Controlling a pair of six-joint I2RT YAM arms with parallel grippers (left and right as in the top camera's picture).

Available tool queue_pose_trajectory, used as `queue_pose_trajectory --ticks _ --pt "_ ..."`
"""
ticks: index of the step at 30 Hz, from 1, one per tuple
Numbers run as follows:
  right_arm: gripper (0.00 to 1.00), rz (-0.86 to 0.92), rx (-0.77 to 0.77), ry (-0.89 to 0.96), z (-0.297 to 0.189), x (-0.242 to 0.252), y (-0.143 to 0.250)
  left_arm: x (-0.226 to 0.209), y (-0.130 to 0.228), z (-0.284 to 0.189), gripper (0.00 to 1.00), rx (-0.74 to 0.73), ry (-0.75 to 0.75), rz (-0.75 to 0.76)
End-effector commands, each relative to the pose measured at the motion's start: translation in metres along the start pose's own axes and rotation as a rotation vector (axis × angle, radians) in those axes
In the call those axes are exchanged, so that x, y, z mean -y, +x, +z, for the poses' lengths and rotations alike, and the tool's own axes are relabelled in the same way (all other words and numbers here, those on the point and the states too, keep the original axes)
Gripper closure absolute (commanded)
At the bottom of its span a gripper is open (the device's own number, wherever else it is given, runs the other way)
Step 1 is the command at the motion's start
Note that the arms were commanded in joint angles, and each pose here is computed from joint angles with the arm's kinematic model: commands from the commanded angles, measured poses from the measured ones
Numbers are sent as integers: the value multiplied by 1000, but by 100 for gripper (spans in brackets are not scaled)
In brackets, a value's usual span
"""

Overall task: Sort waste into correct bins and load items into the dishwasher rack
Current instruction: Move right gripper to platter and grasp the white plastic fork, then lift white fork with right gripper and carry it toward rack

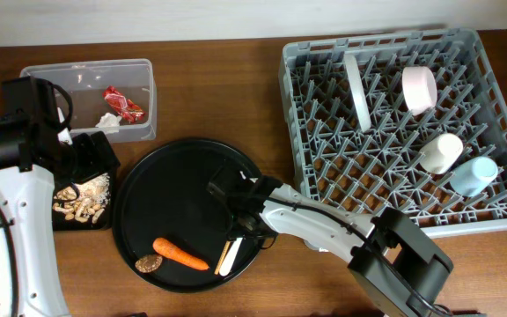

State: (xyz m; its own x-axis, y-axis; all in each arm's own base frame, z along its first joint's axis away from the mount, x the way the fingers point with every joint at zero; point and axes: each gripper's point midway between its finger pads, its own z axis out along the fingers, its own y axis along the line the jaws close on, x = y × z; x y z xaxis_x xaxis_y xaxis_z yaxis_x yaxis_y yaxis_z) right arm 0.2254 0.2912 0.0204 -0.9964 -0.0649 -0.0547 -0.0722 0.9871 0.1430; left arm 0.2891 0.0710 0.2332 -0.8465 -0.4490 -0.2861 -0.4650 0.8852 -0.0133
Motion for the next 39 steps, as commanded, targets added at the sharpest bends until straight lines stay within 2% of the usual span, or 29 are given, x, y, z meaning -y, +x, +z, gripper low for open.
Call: queue_pose_trajectory --ticks 1,17,20,25,32,39 --pt "46 2 6 47 9 8 2 0 1 -3 1 9 3 -7" --pt "47 44 15 100 35 12 -1 0 1 -3 1 9 3 -7" --pt "55 43 52 90 35 9 -9 0 2 -3 1 8 3 -7" --pt "56 43 87 50 35 0 -18 0 2 -3 1 8 3 -7" --pt "73 43 122 27 32 -8 -27 0 2 -3 1 8 3 -7" --pt "75 39 132 14 30 -12 -31 0 2 -3 1 8 3 -7"
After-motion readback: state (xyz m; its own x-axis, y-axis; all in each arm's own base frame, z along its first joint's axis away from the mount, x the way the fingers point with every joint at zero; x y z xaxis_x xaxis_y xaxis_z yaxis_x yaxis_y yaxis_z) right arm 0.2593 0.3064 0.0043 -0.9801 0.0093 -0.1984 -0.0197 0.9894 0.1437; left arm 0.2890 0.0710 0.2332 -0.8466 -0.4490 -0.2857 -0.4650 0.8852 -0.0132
